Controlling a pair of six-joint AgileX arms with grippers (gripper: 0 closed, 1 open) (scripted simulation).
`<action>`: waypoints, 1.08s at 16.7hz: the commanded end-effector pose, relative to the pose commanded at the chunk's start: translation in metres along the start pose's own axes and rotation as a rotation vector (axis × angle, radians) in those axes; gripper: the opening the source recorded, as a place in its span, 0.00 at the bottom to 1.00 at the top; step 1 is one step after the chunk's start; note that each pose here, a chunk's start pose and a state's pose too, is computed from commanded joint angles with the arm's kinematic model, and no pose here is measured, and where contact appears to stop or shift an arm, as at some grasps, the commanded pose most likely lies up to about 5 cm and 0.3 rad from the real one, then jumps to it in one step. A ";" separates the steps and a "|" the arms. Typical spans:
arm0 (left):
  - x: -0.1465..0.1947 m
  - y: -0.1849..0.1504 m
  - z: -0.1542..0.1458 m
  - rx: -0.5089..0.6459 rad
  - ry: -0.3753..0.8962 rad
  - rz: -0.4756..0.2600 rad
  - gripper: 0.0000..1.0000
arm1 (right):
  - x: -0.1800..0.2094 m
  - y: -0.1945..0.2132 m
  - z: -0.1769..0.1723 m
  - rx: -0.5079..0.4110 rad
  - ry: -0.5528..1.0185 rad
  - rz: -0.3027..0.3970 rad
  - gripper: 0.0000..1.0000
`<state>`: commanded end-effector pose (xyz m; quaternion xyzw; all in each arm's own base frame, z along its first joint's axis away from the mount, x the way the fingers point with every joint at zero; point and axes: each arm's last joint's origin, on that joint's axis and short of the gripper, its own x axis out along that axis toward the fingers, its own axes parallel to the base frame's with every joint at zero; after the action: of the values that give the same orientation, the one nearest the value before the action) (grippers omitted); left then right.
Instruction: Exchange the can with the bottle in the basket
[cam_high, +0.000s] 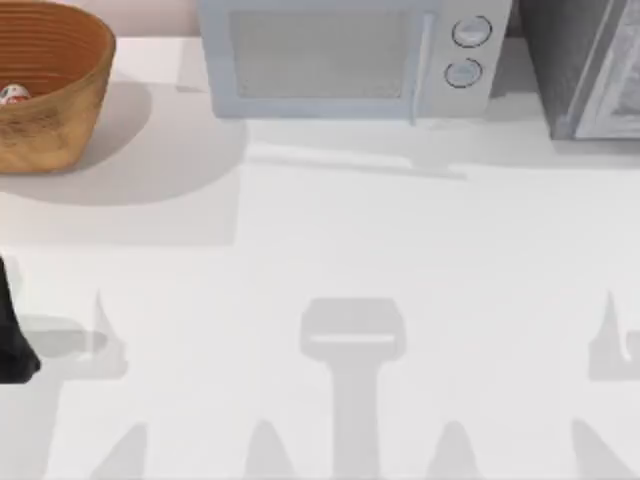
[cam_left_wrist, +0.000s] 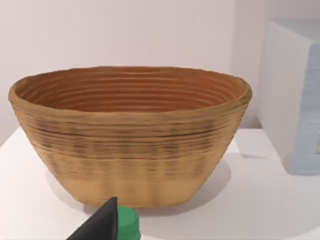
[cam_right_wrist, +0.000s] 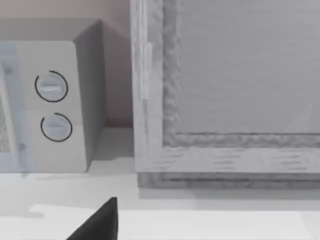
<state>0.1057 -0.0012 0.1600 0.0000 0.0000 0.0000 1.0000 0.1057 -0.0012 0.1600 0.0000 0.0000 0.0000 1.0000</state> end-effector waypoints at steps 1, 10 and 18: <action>0.000 0.000 0.000 0.000 0.000 0.000 1.00 | 0.000 0.000 0.000 0.000 0.000 0.000 1.00; 0.012 0.002 0.034 0.006 0.239 -0.013 1.00 | 0.000 0.000 0.000 0.000 0.000 0.000 1.00; 0.091 0.014 0.134 -0.007 0.546 -0.035 1.00 | 0.000 0.000 0.000 0.000 0.000 0.000 1.00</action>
<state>0.1970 0.0131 0.2939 -0.0036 0.2698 -0.0171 0.9628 0.1057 -0.0012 0.1600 0.0000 0.0000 0.0000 1.0000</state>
